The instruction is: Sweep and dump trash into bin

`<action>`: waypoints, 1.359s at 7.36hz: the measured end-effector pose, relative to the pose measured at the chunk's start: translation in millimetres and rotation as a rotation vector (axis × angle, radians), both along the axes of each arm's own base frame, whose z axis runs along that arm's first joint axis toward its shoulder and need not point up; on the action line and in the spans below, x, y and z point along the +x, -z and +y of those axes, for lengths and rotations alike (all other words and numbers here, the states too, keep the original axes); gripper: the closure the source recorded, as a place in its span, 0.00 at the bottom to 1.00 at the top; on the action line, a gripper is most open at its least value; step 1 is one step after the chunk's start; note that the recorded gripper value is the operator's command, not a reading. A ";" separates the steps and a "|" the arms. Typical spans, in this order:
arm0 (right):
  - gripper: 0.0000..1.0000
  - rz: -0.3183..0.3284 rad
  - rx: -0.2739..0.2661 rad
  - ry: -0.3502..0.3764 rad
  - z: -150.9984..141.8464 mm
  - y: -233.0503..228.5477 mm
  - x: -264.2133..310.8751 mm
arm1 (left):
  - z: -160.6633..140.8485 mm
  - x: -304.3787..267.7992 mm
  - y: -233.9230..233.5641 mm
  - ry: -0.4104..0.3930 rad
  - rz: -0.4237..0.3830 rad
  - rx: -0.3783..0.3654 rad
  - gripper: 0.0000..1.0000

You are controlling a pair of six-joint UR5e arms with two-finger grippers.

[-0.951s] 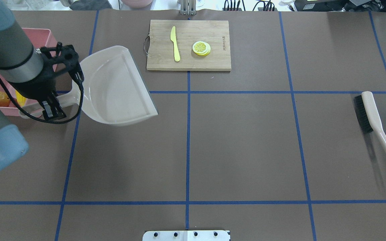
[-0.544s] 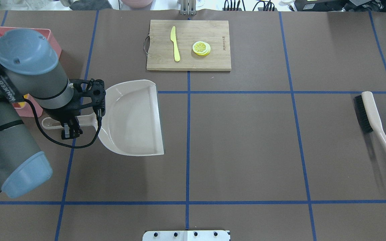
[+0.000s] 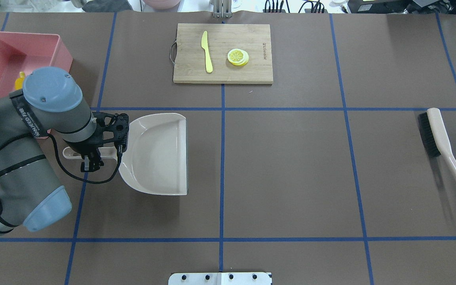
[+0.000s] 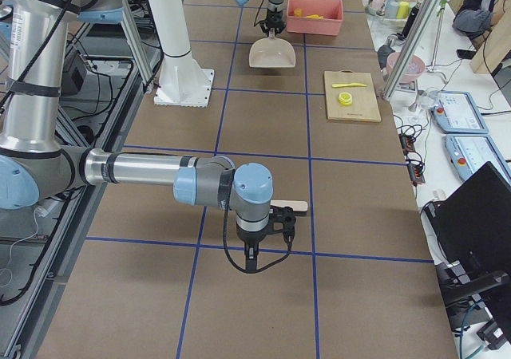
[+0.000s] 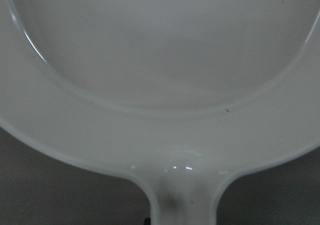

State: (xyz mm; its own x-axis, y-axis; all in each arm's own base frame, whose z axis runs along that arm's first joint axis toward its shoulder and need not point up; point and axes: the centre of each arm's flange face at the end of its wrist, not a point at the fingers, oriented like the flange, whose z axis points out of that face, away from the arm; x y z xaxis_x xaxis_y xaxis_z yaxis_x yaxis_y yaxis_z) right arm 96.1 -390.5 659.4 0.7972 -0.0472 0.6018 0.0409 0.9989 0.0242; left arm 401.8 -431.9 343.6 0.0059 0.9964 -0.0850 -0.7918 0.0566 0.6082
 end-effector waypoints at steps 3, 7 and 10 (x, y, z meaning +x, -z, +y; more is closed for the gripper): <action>0.00 0.000 -0.001 0.000 0.1 -0.6 0.0 | 6.6 25.4 10.0 -0.032 0.017 0.013 1.00; 0.00 0.000 -0.001 0.000 0.1 -0.6 0.0 | 8.0 46.9 13.2 -0.053 0.010 0.013 0.43; 0.00 0.000 -0.001 0.000 0.2 -0.6 0.0 | 9.3 47.0 9.2 -0.055 0.003 0.011 0.03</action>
State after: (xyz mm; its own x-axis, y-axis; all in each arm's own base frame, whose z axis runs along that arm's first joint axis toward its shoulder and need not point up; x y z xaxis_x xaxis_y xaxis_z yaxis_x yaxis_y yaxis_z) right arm 96.1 -390.4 660.0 0.7974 -0.0465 0.6017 0.0409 0.9989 0.0229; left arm 448.8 -422.6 334.4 -0.0489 0.9960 -0.0745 -0.7916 0.0068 0.6110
